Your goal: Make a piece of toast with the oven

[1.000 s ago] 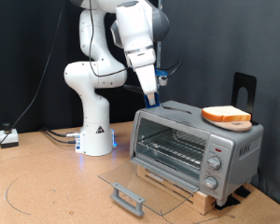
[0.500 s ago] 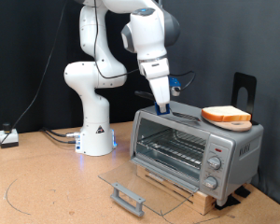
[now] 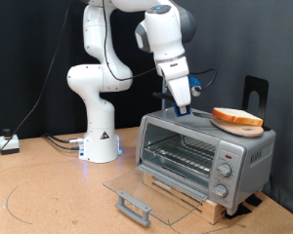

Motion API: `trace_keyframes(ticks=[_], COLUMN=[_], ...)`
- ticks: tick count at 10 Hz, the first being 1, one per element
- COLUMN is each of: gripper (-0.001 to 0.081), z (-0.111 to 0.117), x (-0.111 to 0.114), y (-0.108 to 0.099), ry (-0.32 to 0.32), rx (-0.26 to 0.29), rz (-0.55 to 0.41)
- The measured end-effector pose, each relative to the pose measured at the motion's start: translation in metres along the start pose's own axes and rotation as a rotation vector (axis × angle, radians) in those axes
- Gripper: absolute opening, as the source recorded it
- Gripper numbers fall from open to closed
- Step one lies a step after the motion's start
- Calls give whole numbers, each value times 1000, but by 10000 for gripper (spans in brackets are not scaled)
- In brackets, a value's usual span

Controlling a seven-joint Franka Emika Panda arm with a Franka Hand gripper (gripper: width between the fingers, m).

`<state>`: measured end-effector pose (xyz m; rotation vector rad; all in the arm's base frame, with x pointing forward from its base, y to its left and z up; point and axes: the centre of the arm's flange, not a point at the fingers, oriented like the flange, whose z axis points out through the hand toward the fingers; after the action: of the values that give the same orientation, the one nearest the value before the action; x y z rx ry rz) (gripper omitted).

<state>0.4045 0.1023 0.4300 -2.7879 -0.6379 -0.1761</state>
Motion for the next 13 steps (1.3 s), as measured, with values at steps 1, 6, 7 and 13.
trace_keyframes(ticks=[1, 6, 7, 13], gripper=[394, 394, 394, 394], z=[-2, 22, 27, 43], x=[1, 7, 10, 19], y=[-1, -19, -24, -43], ry=[2, -45, -41, -39], rx=[2, -4, -4, 15], rz=[-2, -33, -37, -42])
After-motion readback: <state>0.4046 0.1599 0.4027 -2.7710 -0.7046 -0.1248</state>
